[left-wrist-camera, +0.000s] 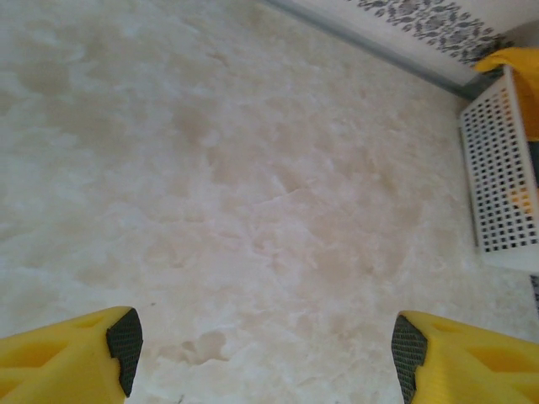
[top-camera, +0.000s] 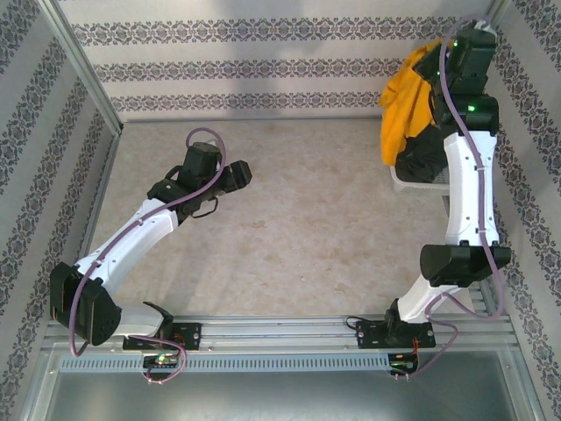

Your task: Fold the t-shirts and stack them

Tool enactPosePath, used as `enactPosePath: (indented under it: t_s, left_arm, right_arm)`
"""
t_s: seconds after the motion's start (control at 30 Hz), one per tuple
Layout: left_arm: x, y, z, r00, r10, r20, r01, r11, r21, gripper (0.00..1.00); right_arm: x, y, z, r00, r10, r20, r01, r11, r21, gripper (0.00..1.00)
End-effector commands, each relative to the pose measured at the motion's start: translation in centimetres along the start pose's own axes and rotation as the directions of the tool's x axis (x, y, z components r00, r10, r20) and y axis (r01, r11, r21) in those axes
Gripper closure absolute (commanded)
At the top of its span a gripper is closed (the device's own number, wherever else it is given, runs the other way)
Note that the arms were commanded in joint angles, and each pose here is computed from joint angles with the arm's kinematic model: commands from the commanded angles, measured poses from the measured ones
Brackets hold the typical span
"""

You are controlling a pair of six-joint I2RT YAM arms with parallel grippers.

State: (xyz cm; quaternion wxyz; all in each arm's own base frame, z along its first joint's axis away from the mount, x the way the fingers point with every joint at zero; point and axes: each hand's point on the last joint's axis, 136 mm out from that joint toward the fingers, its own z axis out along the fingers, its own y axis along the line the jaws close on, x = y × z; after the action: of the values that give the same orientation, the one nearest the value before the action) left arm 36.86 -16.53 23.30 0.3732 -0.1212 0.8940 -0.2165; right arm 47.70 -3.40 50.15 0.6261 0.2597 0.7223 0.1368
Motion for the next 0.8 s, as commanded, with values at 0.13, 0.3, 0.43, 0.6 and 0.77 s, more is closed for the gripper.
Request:
enactPosePath:
  t_s: [0.13,0.3,0.43,0.6,0.77]
  left_arm:
    - [-1.6,3.0,-3.3,0.998,-0.011,0.061,0.02,0.99,-0.143,0.21]
    - [-2.3,6.2,-6.1,0.992,-0.036,0.123,0.069,0.96,-0.272,0.19]
    - [-2.8,8.1,-9.0,0.981,-0.035,0.193,0.101,0.934,-0.344,0.16]
    - [-2.5,10.0,-11.8,0.97,-0.032,0.24,0.128,0.91,-0.395,0.13]
    - [-0.4,11.4,-12.0,0.978,-0.066,0.198,0.145,0.898,-0.416,0.14]
  right_arm:
    - [-4.4,13.3,-8.1,0.983,-0.024,0.183,0.085,0.94,-0.331,1.0]
    - [5.9,20.7,-8.6,0.991,-0.136,0.001,0.121,0.875,-0.47,1.0]
    - [21.1,24.8,-9.1,0.916,-0.316,-0.249,0.112,0.796,-0.595,0.99]
    - [37.4,24.3,-13.6,0.695,-0.504,-0.513,0.024,0.729,-0.684,0.4]
    - [40.7,16.4,-13.1,0.623,-0.474,-0.623,0.063,0.824,-0.563,0.32]
